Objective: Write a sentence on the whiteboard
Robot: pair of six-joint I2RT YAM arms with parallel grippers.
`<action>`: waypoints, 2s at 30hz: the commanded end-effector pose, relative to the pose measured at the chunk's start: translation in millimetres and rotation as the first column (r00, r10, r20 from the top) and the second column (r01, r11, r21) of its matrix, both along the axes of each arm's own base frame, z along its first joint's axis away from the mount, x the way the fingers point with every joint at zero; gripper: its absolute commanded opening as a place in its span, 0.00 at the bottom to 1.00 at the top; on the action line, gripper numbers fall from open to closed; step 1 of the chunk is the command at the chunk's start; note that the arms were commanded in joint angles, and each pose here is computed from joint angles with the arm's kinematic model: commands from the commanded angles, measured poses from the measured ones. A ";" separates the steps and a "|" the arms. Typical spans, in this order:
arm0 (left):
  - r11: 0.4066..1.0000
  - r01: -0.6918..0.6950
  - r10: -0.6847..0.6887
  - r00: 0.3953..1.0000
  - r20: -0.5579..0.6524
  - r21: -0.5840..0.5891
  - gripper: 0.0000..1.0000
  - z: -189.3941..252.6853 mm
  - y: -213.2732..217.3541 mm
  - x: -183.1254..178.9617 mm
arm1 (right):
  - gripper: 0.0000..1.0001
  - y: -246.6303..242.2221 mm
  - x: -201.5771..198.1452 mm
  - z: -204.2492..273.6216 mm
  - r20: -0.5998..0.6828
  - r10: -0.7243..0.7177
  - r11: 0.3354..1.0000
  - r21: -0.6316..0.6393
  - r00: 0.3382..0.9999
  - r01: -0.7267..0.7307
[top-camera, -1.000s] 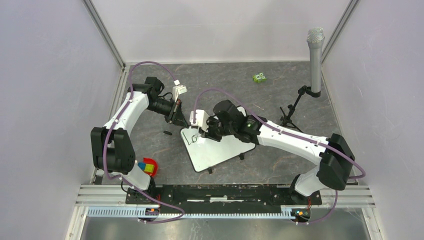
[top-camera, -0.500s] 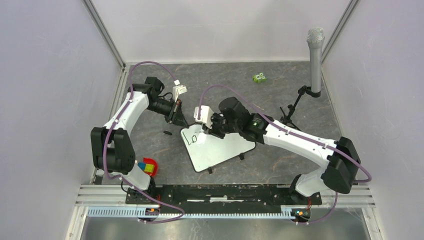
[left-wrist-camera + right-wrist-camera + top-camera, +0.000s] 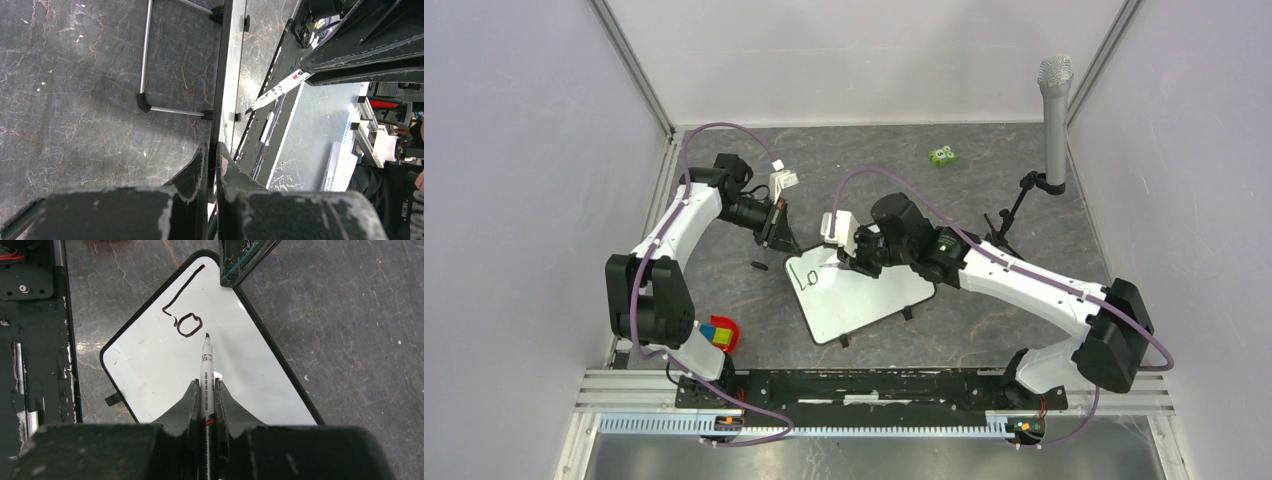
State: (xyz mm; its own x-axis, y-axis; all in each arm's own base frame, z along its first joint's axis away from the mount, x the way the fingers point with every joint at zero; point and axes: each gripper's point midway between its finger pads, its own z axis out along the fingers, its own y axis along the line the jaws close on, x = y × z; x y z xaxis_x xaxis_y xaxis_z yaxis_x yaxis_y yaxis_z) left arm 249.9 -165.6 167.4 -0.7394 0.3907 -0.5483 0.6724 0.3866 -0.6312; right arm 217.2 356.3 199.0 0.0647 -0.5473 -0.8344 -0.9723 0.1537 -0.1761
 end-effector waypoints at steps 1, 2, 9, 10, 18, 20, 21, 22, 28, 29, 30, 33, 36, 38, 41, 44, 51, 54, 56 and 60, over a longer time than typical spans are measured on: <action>0.999 0.033 -0.034 0.999 0.016 0.033 0.02 -4.4 0.8 -6.6 | 0.00 0.7 -6.6 15.9 0.013 0.028 0.998 0.051 1.000 -0.028; 0.999 0.032 -0.032 0.999 0.015 0.036 0.02 -4.5 1.0 -6.1 | 0.00 0.5 -6.9 15.1 0.010 0.028 0.998 0.050 1.000 -0.028; 0.999 0.035 -0.036 0.999 0.015 0.040 0.02 -5.1 0.6 -7.9 | 0.00 4.7 -6.1 16.1 0.003 0.027 0.997 0.067 1.000 -0.027; 0.998 0.034 -0.035 0.999 0.015 0.043 0.02 -5.3 1.0 -8.0 | 0.00 5.3 -5.4 16.3 0.003 0.025 0.997 0.068 1.000 -0.026; 0.998 0.036 -0.037 0.999 0.018 0.046 0.02 -4.7 0.7 -8.5 | 0.00 10.0 2.2 5.5 -0.002 0.008 0.999 0.042 1.000 -0.008; 0.998 0.036 -0.037 0.999 0.020 0.047 0.02 -4.3 0.7 -8.4 | 0.00 10.5 4.4 3.2 0.001 0.003 0.999 0.035 1.000 -0.003; 0.998 0.036 -0.037 0.999 0.021 0.049 0.02 -4.4 1.0 -8.3 | 0.00 10.5 5.6 0.9 0.002 -0.001 1.000 0.029 1.000 0.001; 0.998 0.036 -0.037 0.999 0.022 0.050 0.02 -4.3 1.1 -8.1 | 0.00 10.9 6.6 -0.4 0.004 -0.002 1.000 0.026 1.000 0.002; 0.998 0.036 -0.037 0.999 0.022 0.049 0.02 -4.2 0.8 -7.3 | 0.00 12.3 10.5 -6.7 0.009 -0.007 1.000 0.015 1.000 0.007; 0.998 0.036 -0.037 0.999 0.022 0.050 0.02 -4.5 0.8 -7.5 | 0.00 11.8 11.3 -8.0 0.010 -0.011 1.000 0.011 1.000 0.011; 0.998 0.036 -0.037 0.999 0.021 0.052 0.02 -5.1 1.0 -7.4 | 0.00 11.3 11.7 -9.9 0.011 -0.012 1.000 0.006 1.000 0.012; 0.998 0.037 -0.038 0.999 0.019 0.052 0.02 -5.1 0.9 -8.1 | 0.00 7.8 13.0 -15.8 0.014 -0.023 1.000 -0.010 1.000 0.023; 0.998 0.038 -0.039 0.999 0.021 0.052 0.02 -5.3 1.0 -8.1 | 0.00 3.0 11.6 -20.9 0.015 -0.029 0.999 -0.024 0.999 0.030; 0.998 0.038 -0.039 0.999 0.019 0.053 0.02 -5.9 1.1 -8.5 | 0.00 -1.2 10.3 -24.6 0.014 -0.034 0.999 -0.033 0.999 0.034; 0.998 0.038 -0.039 0.999 0.020 0.053 0.02 -5.5 1.1 -8.2 | 0.00 -6.0 7.8 -27.8 0.008 -0.034 0.999 -0.038 0.999 0.035; 0.998 0.039 -0.040 0.999 0.023 0.054 0.02 -5.6 1.3 -8.2 | 0.00 -10.6 3.8 -33.3 -0.003 -0.034 0.998 -0.047 0.999 0.034; 0.998 0.039 -0.040 0.999 0.020 0.055 0.02 -6.5 1.4 -8.5 | 0.00 -14.9 0.5 -31.9 -0.001 -0.033 0.999 -0.044 0.999 0.033; 0.998 0.041 -0.042 0.999 0.021 0.055 0.02 -6.3 1.0 -8.7 | 0.00 -13.2 4.7 -26.6 0.014 -0.037 0.999 -0.040 0.999 0.037; 0.998 0.041 -0.042 0.999 0.021 0.054 0.02 -6.2 0.9 -8.7 | 0.00 -11.7 9.9 -20.3 0.021 -0.044 0.999 -0.032 0.999 0.044; 0.998 0.040 -0.041 0.999 0.018 0.056 0.02 -6.7 1.2 -9.4 | 0.00 -10.9 24.9 -10.4 0.028 -0.071 0.997 -0.012 0.997 0.072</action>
State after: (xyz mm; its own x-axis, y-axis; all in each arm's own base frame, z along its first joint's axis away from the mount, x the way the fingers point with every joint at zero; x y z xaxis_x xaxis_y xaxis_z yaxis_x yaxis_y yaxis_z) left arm 250.9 -165.2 164.9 -0.7287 0.4063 -0.5513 0.6841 0.3952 -0.6130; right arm 214.9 345.6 165.2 0.0279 -0.5824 -0.8124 -0.9755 0.1615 -0.1492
